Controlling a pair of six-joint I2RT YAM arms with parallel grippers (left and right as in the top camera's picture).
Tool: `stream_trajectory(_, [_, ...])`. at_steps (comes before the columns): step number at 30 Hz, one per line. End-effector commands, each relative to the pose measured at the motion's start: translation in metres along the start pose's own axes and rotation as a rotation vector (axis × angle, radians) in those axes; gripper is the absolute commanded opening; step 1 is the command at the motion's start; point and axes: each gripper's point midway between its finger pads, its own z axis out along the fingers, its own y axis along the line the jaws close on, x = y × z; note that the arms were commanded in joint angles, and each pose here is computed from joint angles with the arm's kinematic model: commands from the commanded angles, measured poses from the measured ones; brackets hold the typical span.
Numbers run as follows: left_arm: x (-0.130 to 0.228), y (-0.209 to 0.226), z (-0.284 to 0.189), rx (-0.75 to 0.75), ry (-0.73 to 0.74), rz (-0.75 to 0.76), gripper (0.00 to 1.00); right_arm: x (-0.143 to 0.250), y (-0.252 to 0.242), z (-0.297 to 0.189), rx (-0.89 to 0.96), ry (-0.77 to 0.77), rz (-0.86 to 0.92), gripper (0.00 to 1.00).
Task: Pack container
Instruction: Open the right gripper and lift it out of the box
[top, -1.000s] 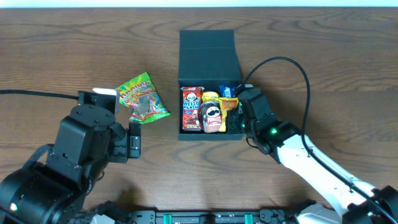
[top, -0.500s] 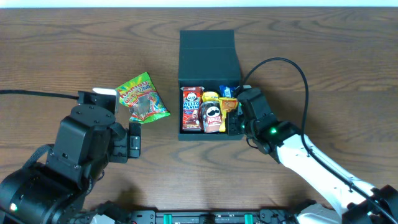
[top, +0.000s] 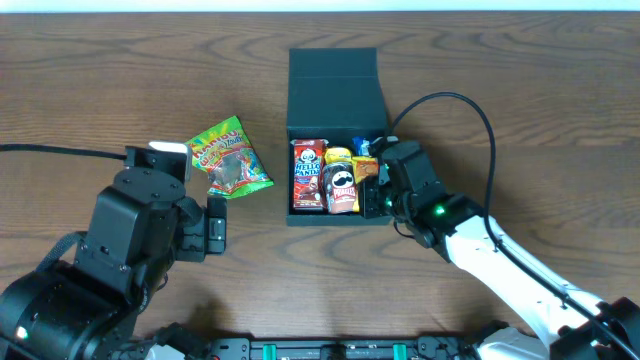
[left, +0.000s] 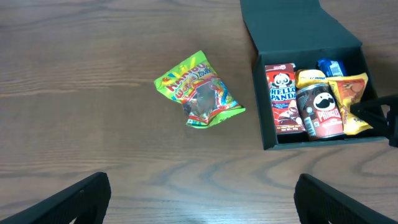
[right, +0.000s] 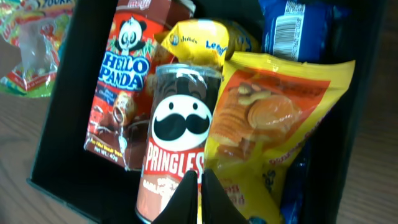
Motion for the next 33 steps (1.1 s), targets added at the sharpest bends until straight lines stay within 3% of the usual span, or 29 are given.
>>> stream_trajectory(1, [0.0, 0.003, -0.001, -0.011, -0.003, 0.001, 0.95, 0.003, -0.001, 0.001, 0.022, 0.018, -0.049, 0.06])
stream_trajectory(15, [0.0, 0.003, -0.001, -0.011, -0.003, 0.001, 0.95, 0.016, -0.021, 0.016, 0.106, 0.072, -0.103, 0.03])
stream_trajectory(21, [0.0, 0.003, -0.001, -0.011, -0.003, 0.001, 0.95, -0.012, -0.008, 0.004, 0.073, -0.016, -0.117, 0.02])
stream_trajectory(26, [0.0, 0.003, -0.001, -0.011, -0.003, 0.001, 0.95, -0.057, 0.01, -0.045, 0.093, -0.15, -0.188, 0.04])
stream_trajectory(33, [0.0, 0.003, -0.001, -0.011, -0.003, 0.001, 0.95, -0.075, -0.032, -0.141, 0.428, -0.245, -0.232, 0.08])
